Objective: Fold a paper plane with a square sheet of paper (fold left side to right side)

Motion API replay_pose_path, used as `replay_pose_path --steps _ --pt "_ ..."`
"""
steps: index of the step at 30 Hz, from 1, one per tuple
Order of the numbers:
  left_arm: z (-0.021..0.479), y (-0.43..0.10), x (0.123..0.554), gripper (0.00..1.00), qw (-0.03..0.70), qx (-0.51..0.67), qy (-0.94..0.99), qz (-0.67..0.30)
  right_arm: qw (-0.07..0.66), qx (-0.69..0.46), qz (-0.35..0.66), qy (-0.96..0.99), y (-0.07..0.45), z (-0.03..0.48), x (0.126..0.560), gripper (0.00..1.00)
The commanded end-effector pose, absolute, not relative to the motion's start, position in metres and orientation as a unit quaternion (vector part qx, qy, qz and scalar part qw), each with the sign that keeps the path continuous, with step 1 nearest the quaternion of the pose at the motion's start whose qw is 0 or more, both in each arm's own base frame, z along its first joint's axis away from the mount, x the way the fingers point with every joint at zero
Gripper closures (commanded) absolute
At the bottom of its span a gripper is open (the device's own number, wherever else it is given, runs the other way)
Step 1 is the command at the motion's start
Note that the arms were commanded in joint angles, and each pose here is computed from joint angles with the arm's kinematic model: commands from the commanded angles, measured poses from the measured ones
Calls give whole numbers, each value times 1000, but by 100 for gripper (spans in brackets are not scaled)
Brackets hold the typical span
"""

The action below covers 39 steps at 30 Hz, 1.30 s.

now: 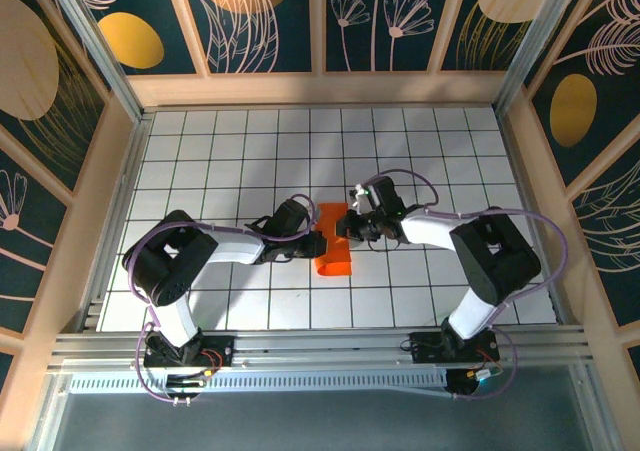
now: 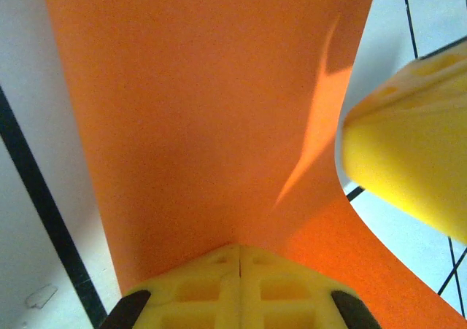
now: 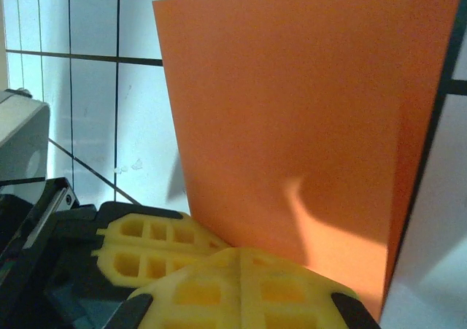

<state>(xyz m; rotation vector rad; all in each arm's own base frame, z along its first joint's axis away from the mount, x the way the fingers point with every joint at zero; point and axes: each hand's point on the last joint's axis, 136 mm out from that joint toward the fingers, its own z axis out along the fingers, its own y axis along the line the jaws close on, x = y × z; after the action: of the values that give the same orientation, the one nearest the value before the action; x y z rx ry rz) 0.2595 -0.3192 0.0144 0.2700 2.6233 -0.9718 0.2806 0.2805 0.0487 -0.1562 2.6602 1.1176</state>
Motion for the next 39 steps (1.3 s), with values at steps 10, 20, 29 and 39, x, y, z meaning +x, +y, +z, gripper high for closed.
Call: replay_pose_path --steps 10,20,29,39 --pt "-3 -311 249 97 146 99 933 -314 107 -59 388 914 307 30 291 100" --pt "1 -308 240 97 143 104 932 -316 75 -32 323 943 282 -9 279 100" --pt "1 -294 210 97 128 111 930 -326 73 -18 318 945 275 -11 276 100" --pt "7 -280 191 96 124 82 924 -354 68 -27 324 943 276 -10 273 100"
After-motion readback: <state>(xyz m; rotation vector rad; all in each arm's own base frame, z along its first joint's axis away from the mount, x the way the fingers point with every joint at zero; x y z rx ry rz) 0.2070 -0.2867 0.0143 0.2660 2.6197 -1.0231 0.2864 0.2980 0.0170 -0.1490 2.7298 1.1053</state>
